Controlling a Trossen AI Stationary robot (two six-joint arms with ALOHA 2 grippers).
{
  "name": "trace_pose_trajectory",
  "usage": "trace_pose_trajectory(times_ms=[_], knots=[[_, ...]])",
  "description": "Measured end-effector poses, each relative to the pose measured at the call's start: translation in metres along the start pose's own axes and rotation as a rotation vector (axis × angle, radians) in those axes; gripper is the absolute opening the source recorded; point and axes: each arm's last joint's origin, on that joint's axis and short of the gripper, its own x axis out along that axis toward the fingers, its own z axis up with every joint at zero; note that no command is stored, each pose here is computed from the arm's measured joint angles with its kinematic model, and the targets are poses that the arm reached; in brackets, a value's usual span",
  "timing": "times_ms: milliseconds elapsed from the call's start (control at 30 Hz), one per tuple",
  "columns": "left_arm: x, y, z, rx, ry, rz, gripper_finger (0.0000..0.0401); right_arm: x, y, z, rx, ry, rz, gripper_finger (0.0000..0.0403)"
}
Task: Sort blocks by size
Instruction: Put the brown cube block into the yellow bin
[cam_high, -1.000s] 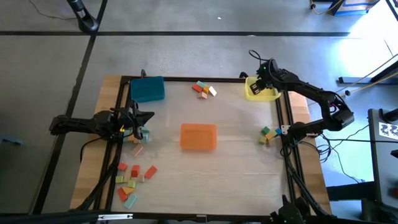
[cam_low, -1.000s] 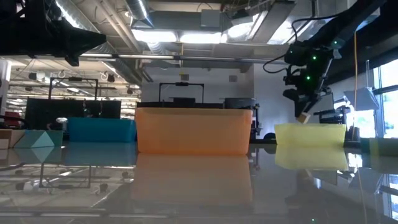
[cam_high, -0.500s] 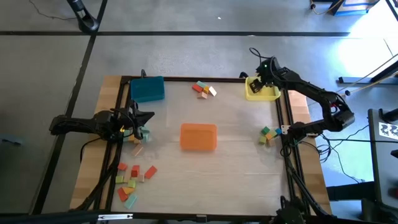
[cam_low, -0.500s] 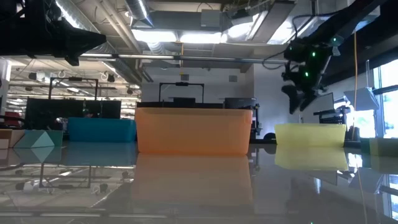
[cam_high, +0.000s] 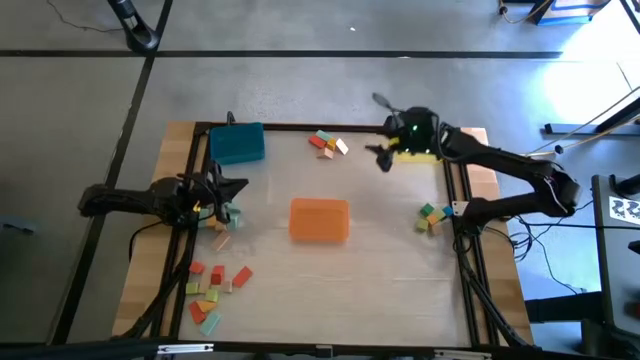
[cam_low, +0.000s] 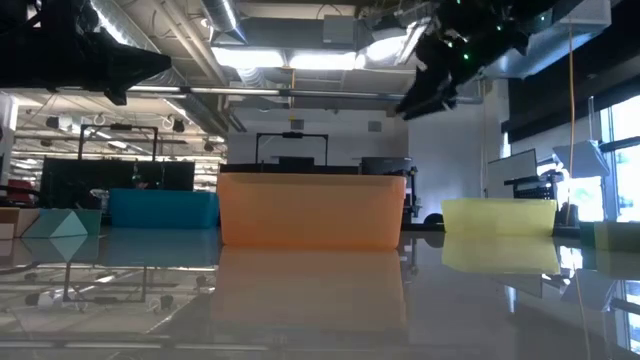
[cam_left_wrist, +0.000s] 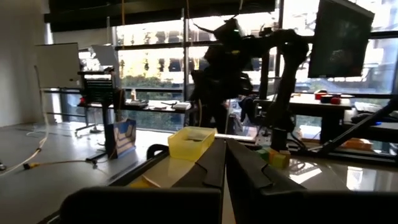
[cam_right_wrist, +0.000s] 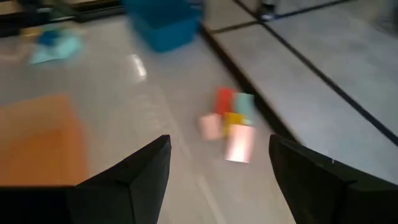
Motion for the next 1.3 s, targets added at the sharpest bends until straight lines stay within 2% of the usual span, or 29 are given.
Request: trace_pose_trajectory(times_ms=[133,333,533,767,867,1033,1300], knots=[[0.005,0.000,0.014,0.012,0.018,0.018,0.0026,0.008,0.030,0.003,-0.042,-0.017,0.085,0.0269],[0.023,-0.006,0.041,0.045,0.111,0.010,0.0107,0.015,0.062,0.004,-0.099,-0.038,0.135,0.0269],[0.050,-0.015,0.077,0.063,0.375,0.006,0.0180,0.018,0.078,0.000,-0.128,-0.019,0.137,0.0269],[0.063,-0.025,0.102,0.033,0.735,0.023,0.0201,0.018,0.083,0.000,-0.137,-0.016,0.153,0.0269],[0.060,-0.028,0.103,0.015,0.848,0.031,0.0199,0.018,0.082,0.000,-0.133,-0.016,0.152,0.0269],[0.048,-0.033,0.094,-0.099,0.985,0.029,0.0192,0.018,0.082,0.000,-0.133,-0.016,0.153,0.0269],[0.025,-0.042,0.054,-0.194,1.262,0.028,0.0189,0.018,0.082,0.001,-0.140,-0.031,0.151,0.0269]])
